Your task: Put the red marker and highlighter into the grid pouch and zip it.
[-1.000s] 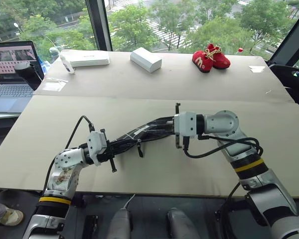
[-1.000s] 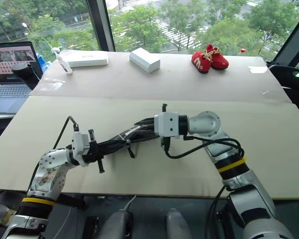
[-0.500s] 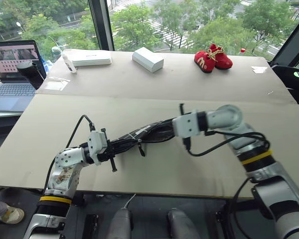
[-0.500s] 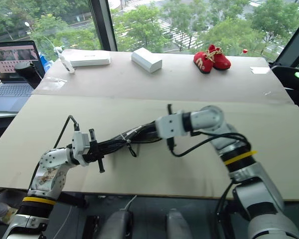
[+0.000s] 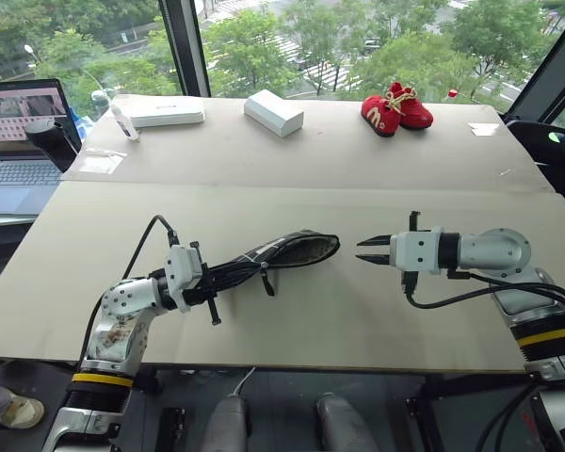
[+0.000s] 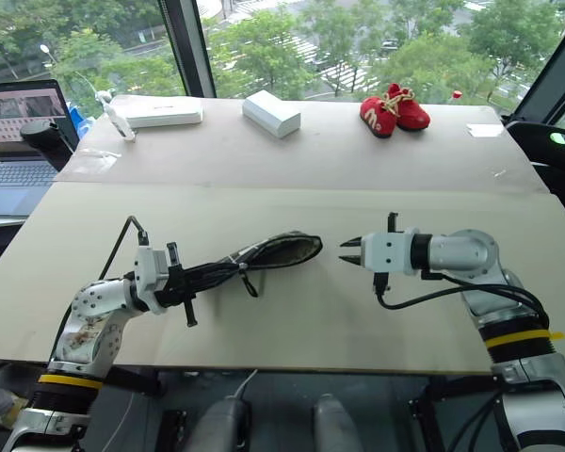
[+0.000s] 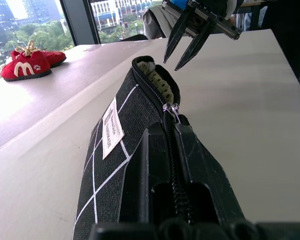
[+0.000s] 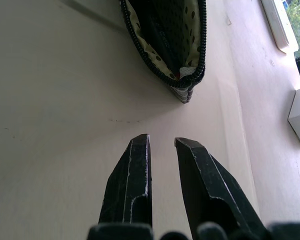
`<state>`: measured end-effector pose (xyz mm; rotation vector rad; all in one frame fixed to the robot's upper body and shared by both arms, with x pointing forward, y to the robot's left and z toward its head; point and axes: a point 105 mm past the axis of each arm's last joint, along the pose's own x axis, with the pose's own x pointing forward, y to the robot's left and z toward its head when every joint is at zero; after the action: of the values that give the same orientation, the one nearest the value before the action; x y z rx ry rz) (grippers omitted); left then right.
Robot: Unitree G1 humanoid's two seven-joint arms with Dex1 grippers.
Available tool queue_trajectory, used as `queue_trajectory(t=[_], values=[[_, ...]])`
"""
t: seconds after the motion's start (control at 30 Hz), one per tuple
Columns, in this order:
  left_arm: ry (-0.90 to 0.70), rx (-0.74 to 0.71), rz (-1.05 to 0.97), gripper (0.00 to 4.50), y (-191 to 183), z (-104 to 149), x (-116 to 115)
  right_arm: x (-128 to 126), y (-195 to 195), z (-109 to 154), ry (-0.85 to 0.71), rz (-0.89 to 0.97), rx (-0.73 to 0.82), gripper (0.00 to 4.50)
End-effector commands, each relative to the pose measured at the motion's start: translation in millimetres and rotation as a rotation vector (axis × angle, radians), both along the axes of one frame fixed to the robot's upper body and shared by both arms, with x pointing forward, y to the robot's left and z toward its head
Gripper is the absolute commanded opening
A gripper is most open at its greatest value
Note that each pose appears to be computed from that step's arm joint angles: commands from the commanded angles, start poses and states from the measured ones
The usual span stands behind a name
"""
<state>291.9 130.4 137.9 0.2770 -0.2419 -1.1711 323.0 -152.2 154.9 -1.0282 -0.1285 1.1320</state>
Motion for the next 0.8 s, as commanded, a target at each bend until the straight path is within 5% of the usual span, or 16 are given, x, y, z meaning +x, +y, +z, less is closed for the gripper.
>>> queue_trajectory(t=[0.03, 0.17, 0.8], values=[[-0.058, -0.012, -0.008, 0.00, -2.8, 13.8, 0.3, -18.3, 5.9, -3.3, 0.168, -0.025, 0.110, 1.01], [-0.080, -0.001, -0.007, 0.00, -6.6, 11.2, 3.0, -37.7, 28.7, -23.0, 0.375, -0.010, 0.260, 1.01], [-0.090, -0.003, -0.037, 0.00, -16.7, 0.6, 4.9, -25.3, 110.4, -14.9, 0.515, 0.053, 0.491, 1.01]])
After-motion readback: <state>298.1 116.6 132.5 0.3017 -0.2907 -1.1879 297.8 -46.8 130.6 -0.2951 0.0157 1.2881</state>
